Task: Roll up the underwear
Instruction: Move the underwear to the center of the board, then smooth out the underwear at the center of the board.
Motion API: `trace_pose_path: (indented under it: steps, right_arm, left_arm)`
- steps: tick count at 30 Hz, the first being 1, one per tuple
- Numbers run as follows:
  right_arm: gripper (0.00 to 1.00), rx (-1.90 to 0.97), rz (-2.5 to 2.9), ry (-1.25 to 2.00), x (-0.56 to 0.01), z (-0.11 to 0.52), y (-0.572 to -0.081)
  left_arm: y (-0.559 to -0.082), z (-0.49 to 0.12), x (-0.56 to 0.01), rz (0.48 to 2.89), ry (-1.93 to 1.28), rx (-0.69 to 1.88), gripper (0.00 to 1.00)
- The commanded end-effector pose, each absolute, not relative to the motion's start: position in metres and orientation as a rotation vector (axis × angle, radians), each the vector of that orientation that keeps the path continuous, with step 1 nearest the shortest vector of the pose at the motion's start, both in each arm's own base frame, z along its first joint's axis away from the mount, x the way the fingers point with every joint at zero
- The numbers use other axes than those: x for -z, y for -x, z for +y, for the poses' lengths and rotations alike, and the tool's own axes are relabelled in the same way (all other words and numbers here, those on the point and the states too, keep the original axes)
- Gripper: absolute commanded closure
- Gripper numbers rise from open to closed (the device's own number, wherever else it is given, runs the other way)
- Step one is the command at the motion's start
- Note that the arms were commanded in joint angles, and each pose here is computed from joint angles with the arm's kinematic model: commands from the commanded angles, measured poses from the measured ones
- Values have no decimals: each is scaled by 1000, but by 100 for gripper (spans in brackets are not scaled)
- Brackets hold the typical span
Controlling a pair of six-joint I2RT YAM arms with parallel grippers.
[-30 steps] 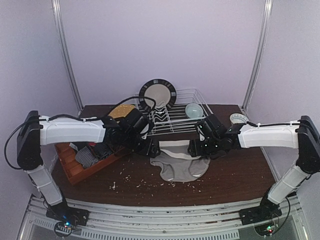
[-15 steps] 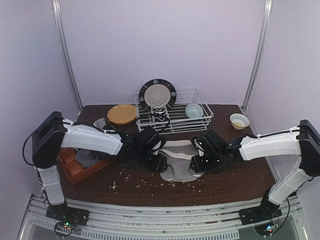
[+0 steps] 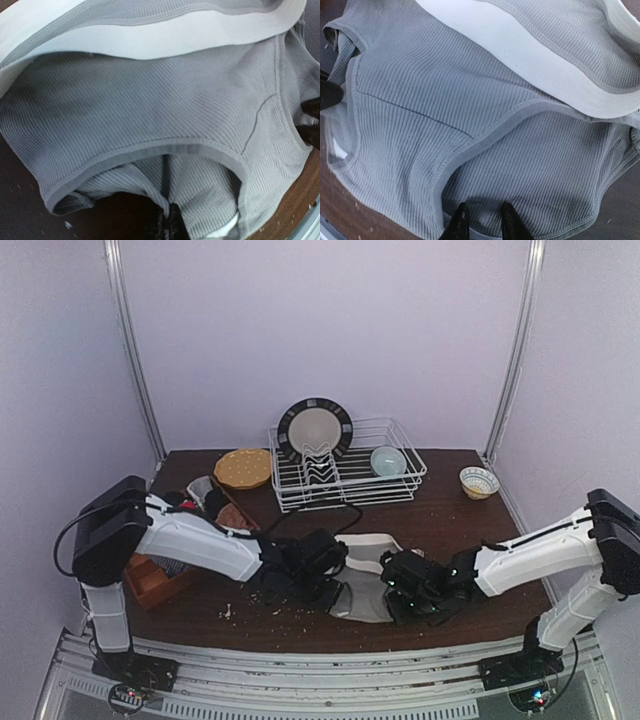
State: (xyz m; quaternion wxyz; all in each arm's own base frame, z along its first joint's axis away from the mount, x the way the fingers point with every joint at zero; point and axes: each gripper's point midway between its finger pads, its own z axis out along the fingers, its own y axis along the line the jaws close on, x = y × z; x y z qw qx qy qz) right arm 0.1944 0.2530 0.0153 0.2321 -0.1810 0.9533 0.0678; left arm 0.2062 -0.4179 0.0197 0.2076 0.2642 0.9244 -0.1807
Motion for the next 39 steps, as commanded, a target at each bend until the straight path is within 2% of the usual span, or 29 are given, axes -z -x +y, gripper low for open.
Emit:
trace_pose_path:
  steps: [1, 5, 6, 8, 10, 12, 14, 17, 19, 26, 29, 34, 39]
  right_arm:
    - [78, -108, 2692, 460, -10, 221, -149]
    - [75, -134, 2716, 455, -14, 208, -121]
    - [68, -155, 2722, 455, -17, 207, -116]
    - [50, -247, 2692, 449, -34, 214, -117]
    - [40, -305, 2624, 450, -65, 223, -126]
    - [36, -318, 2556, 431, -95, 226, -144]
    - [35, -304, 2521, 381, -110, 221, -167]
    - [38, -317, 2531, 311, -108, 216, -197]
    - [40, -330, 2556, 332, -100, 222, -205]
    - [40, -232, 2644, 463, -69, 241, -213]
    - [52, -167, 2638, 456, -64, 238, -223]
    - [80, -80, 2653, 353, -56, 224, -244]
    - [99, -146, 2663, 240, -57, 228, -263]
  left_arm:
    - [-150, -387, -8, 2640, -821, 364, 100]
    - [-110, -367, -16, 2660, -823, 326, 100]
    - [-103, -360, -19, 2660, -816, 309, 91]
    - [-98, -352, -30, 2654, -793, 314, 61]
    - [-102, -351, -47, 2620, -772, 332, 40]
    - [-112, -352, -68, 2567, -752, 331, 24]
    - [-124, -354, -86, 2525, -738, 330, 20]
    - [-151, -344, -98, 2506, -644, 307, 23]
    - [-169, -333, -95, 2525, -561, 304, 29]
    - [-199, -320, -85, 2534, -548, 285, 61]
    - [-199, -324, -81, 2539, -578, 285, 77]
    - [-189, -339, -67, 2564, -653, 375, 100]
    - [-182, -351, -51, 2579, -706, 453, 100]
